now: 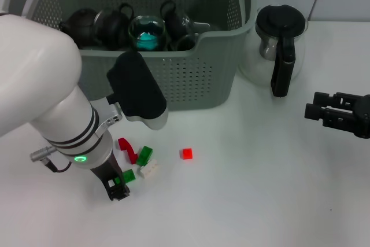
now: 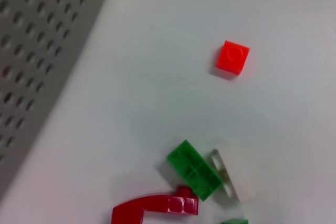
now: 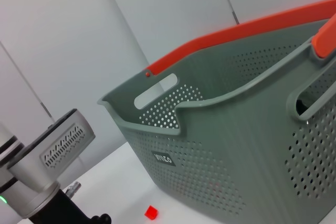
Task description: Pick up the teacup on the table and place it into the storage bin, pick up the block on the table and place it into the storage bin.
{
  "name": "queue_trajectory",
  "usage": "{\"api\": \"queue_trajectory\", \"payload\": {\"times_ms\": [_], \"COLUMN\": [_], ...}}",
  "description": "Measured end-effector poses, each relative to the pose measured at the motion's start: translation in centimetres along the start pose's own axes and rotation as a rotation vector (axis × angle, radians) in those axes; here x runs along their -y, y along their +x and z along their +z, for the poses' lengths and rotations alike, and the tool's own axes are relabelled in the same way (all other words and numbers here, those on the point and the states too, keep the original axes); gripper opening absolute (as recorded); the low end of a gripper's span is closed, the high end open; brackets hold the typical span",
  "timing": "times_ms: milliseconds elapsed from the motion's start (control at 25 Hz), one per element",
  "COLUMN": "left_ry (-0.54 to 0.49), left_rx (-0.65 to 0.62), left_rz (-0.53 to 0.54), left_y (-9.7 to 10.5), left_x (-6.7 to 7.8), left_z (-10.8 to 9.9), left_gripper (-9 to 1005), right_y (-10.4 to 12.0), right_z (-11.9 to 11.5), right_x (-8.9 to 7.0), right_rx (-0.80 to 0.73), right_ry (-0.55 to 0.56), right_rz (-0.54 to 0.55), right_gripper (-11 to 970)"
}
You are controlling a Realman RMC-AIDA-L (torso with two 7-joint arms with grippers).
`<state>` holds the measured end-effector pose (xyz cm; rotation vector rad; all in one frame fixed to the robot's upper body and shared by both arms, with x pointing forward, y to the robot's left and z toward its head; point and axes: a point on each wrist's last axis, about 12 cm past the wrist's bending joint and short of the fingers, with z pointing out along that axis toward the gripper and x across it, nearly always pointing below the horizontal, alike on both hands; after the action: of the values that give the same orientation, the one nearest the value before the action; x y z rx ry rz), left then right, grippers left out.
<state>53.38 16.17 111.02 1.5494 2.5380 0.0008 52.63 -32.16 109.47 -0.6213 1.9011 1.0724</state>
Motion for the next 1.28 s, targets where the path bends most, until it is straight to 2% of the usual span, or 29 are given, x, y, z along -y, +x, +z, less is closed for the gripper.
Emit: {"api": "queue_trajectory", "payload": {"times_ms": [240, 800, 920, 1120, 1280], "left_ry": [0.001, 0.004, 0.003, -0.009, -0.006], "left_rx": [0.043, 0.039, 0.048, 0.117, 0.301], "left_rz": [-0.016, -0.019, -0.017, -0.009, -0.013], "left_y": [-0.3, -0.3, -0.3, 0.1, 1.4], "left_x": [-0.2, -0.3, -0.3, -1.0, -2.0], "left_z": [-0.4, -0.6, -1.2, -5.1, -10.0], "left_gripper": [377, 105, 105, 104, 104], "right_y": [0.2, 0.3, 0.3, 0.3, 0.3], "right_z": [0.0, -0.1, -0.1, -0.1, -0.1], "right_x": [0.0, 0.0, 0.0, 0.0, 0.0], "right_rx": [0.000, 0.000, 0.001, 0.000, 0.000], "right_ry": [-0.003, -0.003, -0.004, -0.004, -0.004], "right_rz": [0.009, 0.012, 0.012, 0.012, 0.012], "right_gripper": [607, 607, 607, 606, 606]}}
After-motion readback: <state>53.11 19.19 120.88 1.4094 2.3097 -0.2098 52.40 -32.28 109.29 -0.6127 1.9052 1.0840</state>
